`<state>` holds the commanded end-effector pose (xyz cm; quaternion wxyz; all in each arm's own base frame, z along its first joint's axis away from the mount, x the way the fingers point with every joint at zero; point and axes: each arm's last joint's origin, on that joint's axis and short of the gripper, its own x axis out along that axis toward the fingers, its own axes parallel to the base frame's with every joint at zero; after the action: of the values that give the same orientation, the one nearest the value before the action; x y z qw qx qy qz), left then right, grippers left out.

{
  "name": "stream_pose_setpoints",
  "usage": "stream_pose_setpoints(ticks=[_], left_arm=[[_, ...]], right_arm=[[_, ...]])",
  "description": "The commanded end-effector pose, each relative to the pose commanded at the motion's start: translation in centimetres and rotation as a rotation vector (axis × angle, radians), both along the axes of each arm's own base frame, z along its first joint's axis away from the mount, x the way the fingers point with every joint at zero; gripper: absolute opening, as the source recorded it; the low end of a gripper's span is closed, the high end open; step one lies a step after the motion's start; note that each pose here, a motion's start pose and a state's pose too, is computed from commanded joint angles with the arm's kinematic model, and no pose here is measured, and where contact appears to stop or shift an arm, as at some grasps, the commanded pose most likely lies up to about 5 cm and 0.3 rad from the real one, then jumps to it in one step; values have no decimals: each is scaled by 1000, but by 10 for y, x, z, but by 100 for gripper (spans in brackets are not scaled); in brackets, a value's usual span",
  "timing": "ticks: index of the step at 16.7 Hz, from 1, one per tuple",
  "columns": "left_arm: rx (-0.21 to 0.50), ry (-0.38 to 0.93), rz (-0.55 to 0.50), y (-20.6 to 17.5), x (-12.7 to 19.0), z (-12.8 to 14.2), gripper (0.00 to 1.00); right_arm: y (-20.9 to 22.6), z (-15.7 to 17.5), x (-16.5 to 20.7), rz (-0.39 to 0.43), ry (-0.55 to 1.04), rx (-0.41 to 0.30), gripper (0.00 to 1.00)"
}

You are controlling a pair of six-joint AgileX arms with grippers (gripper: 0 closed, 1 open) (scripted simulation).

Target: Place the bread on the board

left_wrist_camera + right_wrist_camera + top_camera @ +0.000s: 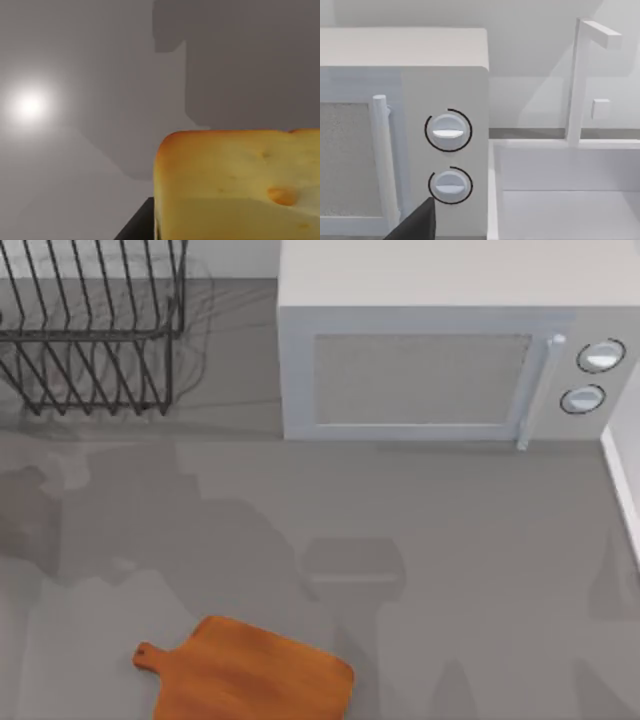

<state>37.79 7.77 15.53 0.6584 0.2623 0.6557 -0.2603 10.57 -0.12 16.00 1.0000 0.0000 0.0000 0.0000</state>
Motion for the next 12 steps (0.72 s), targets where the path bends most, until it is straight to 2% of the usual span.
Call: stream_pose_setpoints(ticks=[6, 12], left_arm=[[-1, 5, 0, -2, -5, 58, 0], [0, 6, 7, -1, -5, 58, 0]], right_arm=[[0, 0, 0, 0, 0, 0, 100], [0, 0, 0, 0, 0, 0, 100]])
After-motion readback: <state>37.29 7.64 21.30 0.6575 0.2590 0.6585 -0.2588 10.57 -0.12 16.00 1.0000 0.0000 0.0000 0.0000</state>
